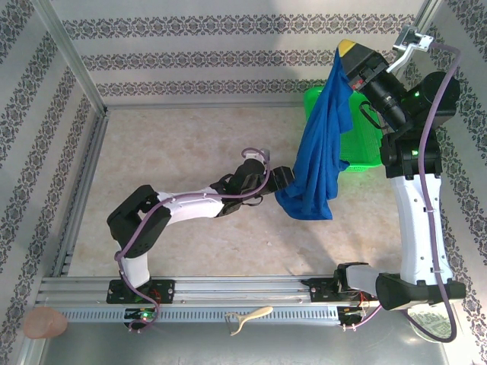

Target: Fold the inside-out t-shirt

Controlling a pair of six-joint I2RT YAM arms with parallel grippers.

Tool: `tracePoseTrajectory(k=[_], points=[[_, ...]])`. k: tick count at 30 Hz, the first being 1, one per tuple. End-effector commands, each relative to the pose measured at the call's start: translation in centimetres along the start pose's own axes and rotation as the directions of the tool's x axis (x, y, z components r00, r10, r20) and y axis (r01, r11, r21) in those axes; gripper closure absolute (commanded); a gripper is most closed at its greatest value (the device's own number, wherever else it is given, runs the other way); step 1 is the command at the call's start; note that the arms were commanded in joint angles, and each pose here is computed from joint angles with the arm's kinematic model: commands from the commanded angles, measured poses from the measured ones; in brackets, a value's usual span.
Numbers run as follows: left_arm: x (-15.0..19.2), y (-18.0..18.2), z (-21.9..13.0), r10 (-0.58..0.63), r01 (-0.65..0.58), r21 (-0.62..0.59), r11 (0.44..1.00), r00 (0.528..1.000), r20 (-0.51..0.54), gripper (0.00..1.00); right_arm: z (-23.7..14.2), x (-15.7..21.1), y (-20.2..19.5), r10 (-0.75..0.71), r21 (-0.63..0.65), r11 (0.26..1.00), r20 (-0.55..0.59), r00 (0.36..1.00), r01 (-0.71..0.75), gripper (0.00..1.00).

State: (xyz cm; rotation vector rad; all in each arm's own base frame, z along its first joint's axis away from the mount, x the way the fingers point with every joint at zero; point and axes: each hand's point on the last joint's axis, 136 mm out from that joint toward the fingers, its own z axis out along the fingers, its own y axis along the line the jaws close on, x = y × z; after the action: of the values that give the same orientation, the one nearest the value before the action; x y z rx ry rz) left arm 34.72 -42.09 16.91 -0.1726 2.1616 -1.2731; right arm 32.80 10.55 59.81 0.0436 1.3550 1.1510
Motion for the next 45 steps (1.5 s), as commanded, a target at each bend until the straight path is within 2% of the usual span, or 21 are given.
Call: tracePoseTrajectory(k=[1, 4, 5, 10, 16, 21, 25, 30, 33, 36, 39, 45], points=[[-0.7, -1.9, 0.5, -0.010, 0.008, 0.063, 0.998, 0.999, 0.041, 0.63, -0.5, -0.9, 2.0, -0.062, -0.052, 0.997, 0.043, 0.997, 0.064, 1.00], [-0.7, -1.4, 0.4, -0.017, 0.015, 0.053, 0.998, 0.999, 0.048, 0.97, -0.5, -1.0, 1.9, -0.069, -0.042, 0.997, 0.046, 0.997, 0.071, 1.00], [-0.8, -1.4, 0.1, -0.018, 0.015, 0.055, 0.998, 0.998, 0.054, 1.00, -0.6, -1.1, 1.8, -0.070, -0.037, 0.997, 0.049, 0.996, 0.072, 1.00], [-3.8, -1.4, -3.0, 0.004, -0.010, 0.049, 0.999, 0.992, 0.124, 1.00, -1.8, -3.4, 0.9, -0.084, 0.011, 0.996, 0.104, 0.991, 0.084, 1.00], [-12.7, -2.6, -12.2, 0.044, -0.060, 0.038, 0.997, 0.939, 0.342, 1.00, -4.4, -6.3, 1.0, -0.099, 0.050, 0.995, 0.181, 0.979, 0.091, 1.00], [-18.3, -7.5, -22.3, 0.145, -0.183, 0.031, 0.983, 0.858, 0.494, 1.00, -5.6, -6.1, 3.3, -0.079, 0.003, 0.997, 0.186, 0.979, 0.080, 1.00], [-19.6, -12.4, -29.6, 0.230, -0.292, 0.017, 0.956, 0.788, 0.571, 1.00, -7.2, -5.6, 5.8, -0.076, -0.034, 0.996, 0.203, 0.976, 0.085, 1.00], [-20.7, -15.9, -35.2, 0.306, -0.346, -0.051, 0.937, 0.741, 0.598, 1.00, -8.2, -5.1, 8.0, -0.072, -0.072, 0.993, 0.217, 0.974, 0.090, 1.00], [-21.9, -16.2, -36.3, 0.345, -0.347, -0.117, 0.931, 0.722, 0.600, 1.00, -7.4, -4.3, 7.8, -0.061, -0.081, 0.994, 0.200, 0.978, 0.078, 1.00], [-24.2, -14.3, -36.1, 0.365, -0.313, -0.194, 0.930, 0.710, 0.602, 1.00, -5.3, -2.8, 5.5, -0.043, -0.061, 0.997, 0.154, 0.987, 0.053, 1.00], [-27.6, -10.0, -34.3, 0.323, -0.235, -0.222, 0.946, 0.733, 0.598, 1.00, -2.2, -0.9, 1.6, -0.026, -0.005, 1.000, 0.104, 0.994, 0.026, 1.00], [-34.6, 1.6, -28.1, 0.207, -0.078, -0.240, 0.968, 0.792, 0.574, 1.00, 5.5, 4.0, -9.2, -0.018, 0.138, 0.990, -0.016, 1.000, 0.020, 1.00]])
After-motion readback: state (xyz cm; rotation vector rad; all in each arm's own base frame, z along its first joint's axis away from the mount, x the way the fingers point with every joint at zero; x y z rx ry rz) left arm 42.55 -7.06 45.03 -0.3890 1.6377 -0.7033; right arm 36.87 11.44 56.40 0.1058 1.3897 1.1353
